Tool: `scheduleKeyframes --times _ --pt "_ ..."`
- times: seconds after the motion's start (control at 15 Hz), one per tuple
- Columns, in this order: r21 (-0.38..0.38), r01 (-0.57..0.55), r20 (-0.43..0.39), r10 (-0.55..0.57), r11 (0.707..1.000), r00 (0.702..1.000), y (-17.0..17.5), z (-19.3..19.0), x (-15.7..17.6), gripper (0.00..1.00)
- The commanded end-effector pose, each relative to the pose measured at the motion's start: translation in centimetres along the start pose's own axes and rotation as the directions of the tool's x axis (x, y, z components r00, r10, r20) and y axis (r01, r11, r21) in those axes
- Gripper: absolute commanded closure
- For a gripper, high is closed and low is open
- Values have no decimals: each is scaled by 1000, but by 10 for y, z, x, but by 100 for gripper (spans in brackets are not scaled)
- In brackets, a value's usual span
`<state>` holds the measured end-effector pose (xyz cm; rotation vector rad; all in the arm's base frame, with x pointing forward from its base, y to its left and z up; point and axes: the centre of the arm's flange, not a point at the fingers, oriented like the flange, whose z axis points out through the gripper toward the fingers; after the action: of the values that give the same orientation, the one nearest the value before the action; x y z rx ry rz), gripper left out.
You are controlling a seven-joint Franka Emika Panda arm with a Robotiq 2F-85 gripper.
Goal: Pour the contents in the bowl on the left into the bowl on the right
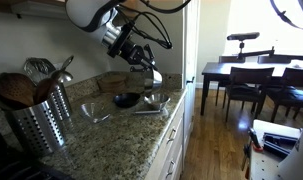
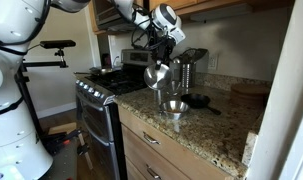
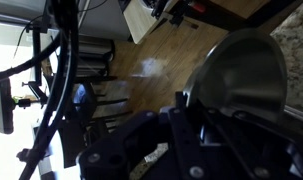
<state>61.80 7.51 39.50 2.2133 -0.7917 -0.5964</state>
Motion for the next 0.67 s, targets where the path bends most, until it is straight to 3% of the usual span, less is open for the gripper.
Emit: scheduleKeyframes --times 0.0,0.6 --pt "62 9 22 -10 998 1000 11 15 -30 92" --pt "236 29 94 -52 971 994 -9 32 -56 92"
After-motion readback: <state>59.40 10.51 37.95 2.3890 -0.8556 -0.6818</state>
